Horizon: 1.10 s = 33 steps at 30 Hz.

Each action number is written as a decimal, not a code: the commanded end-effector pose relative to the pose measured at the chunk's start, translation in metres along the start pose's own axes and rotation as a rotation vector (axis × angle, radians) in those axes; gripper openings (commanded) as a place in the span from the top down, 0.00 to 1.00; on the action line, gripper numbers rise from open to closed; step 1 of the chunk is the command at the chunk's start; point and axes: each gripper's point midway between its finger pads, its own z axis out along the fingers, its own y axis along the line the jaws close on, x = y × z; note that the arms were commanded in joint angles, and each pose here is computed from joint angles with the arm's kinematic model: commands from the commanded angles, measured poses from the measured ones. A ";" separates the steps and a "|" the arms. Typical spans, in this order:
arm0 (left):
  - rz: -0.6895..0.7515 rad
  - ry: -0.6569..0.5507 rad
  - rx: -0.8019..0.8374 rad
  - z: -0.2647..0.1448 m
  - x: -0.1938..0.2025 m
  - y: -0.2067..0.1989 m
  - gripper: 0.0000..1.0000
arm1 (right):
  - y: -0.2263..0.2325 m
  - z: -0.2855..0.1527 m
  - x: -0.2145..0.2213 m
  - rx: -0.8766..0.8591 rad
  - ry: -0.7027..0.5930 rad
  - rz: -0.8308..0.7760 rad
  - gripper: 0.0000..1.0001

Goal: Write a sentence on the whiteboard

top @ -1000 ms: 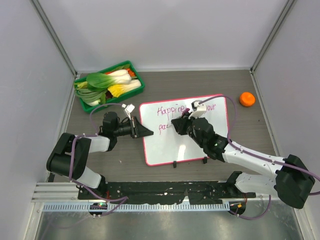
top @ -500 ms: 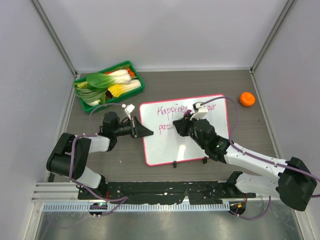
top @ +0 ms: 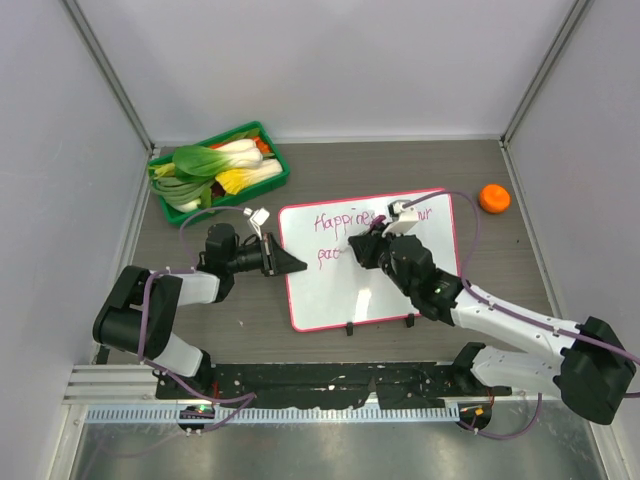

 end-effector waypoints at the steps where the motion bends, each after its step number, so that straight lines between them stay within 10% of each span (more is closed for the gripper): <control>1: 0.012 0.004 -0.160 0.000 0.016 0.038 1.00 | 0.018 -0.008 -0.057 -0.028 -0.146 0.009 0.99; 33: 0.012 0.006 -0.164 0.000 0.016 0.039 1.00 | -0.002 0.011 -0.038 0.020 -0.079 -0.011 0.99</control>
